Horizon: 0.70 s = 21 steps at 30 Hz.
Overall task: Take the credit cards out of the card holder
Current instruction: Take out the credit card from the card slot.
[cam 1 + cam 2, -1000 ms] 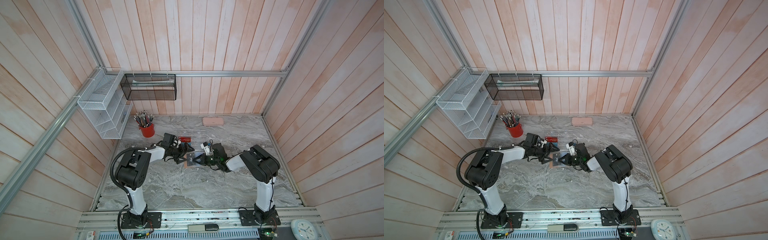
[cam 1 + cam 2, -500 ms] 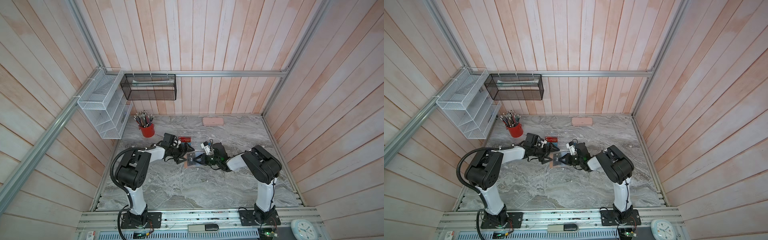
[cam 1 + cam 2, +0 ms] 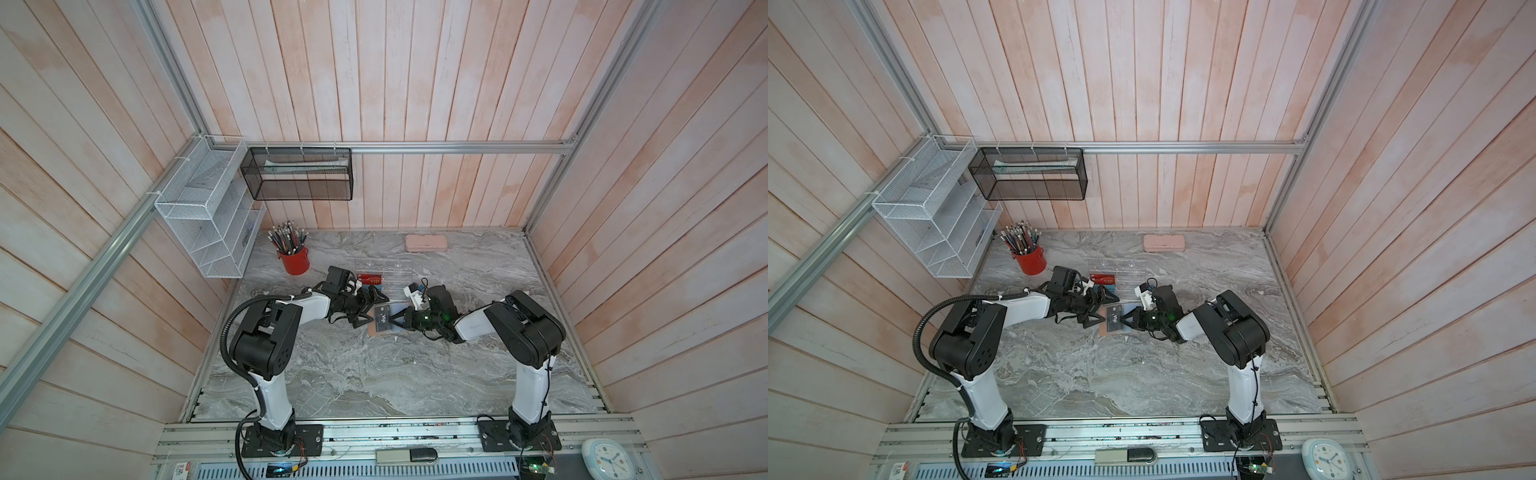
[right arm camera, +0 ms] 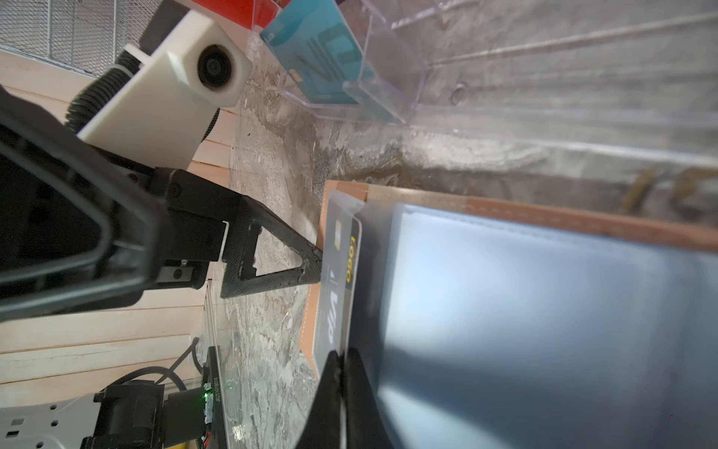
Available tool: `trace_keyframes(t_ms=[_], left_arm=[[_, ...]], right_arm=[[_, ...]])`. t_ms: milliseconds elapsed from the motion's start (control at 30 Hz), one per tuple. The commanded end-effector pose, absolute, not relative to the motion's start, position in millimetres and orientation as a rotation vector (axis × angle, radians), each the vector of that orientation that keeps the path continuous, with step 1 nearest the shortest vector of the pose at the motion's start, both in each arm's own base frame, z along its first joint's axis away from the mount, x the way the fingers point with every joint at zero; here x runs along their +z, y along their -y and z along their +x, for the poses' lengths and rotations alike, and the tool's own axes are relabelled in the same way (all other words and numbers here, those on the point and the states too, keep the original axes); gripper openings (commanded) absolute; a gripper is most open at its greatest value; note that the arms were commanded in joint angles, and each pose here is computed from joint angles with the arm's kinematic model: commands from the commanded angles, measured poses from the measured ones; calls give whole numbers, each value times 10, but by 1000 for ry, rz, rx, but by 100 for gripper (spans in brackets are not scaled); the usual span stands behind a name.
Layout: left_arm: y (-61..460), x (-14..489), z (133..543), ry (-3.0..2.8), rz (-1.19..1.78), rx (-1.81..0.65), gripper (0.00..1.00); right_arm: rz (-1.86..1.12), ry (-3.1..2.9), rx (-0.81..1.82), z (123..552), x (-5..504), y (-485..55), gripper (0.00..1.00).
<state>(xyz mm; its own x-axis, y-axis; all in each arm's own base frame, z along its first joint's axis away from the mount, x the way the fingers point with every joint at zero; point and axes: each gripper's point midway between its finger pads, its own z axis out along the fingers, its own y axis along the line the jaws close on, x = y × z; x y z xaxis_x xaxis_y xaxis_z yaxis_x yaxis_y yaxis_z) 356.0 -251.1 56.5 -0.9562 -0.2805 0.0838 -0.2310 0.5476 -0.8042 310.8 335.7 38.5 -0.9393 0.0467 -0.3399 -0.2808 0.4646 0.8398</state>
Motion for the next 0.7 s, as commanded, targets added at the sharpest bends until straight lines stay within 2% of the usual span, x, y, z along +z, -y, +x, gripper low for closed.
trace_keyframes(t_ms=[0, 500, 667], left_arm=[[2192, -187, 3242, -2934, -636, -1060, 100], [2194, -184, 3244, -2932, -635, -1067, 100], [2287, 12, 3312, -2882, -598, -1159, 100]], right_arm=[[-228, -2372, 1475, 3104, 458, -3329, 6], [-241, -2367, 1496, 3103, 510, -3300, 6], [-233, -2378, 1492, 3108, 481, -3309, 5]])
